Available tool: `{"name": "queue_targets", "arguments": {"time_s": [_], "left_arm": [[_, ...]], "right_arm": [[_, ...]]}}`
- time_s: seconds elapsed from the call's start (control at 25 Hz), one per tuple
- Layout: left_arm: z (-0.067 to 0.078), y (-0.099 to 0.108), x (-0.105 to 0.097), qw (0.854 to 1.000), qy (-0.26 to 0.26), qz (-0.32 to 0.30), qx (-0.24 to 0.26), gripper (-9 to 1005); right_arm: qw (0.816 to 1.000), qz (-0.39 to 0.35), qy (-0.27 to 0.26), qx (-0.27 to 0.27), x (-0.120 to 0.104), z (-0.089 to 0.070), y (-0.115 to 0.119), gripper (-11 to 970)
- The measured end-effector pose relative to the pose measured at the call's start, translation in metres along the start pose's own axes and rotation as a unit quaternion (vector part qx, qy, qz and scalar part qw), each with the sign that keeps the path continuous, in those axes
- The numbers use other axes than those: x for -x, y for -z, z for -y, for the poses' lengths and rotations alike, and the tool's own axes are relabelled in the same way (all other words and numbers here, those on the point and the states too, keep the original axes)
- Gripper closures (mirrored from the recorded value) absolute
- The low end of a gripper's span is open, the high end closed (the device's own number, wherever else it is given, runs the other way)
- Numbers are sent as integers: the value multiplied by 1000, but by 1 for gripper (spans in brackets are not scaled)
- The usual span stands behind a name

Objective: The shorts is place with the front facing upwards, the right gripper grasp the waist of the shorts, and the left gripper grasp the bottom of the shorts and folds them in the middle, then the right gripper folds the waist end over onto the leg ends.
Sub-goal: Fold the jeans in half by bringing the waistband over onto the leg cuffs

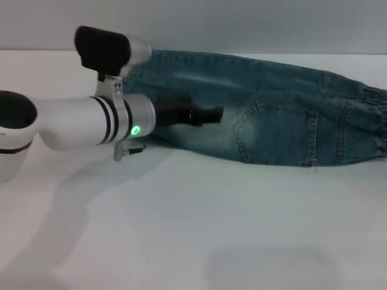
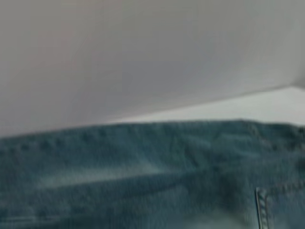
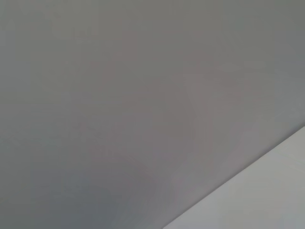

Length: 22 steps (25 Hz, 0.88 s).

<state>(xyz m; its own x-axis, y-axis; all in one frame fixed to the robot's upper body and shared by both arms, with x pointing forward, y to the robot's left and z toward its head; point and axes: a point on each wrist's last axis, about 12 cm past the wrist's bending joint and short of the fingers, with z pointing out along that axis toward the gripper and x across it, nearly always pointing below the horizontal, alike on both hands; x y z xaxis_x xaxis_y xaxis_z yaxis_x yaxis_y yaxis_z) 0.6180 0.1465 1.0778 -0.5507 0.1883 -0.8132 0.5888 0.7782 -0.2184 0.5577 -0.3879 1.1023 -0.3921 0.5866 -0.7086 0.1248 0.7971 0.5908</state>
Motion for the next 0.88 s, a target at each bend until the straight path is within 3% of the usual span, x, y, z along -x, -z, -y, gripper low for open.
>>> {"name": "queue_targets", "arguments": {"time_s": [0.32, 0.64, 0.88], "left_arm": [[2, -10, -3, 1000, -16, -24, 6, 137], [-21, -11, -13, 997, 3, -44, 57, 137], [-46, 0, -19, 993, 64, -31, 96, 137]], "right_arm": [[1000, -5, -9, 5, -3, -3, -5, 321], [1000, -6, -15, 17, -2, -10, -12, 322], [1000, -6, -16, 18, -2, -11, -13, 322]]}}
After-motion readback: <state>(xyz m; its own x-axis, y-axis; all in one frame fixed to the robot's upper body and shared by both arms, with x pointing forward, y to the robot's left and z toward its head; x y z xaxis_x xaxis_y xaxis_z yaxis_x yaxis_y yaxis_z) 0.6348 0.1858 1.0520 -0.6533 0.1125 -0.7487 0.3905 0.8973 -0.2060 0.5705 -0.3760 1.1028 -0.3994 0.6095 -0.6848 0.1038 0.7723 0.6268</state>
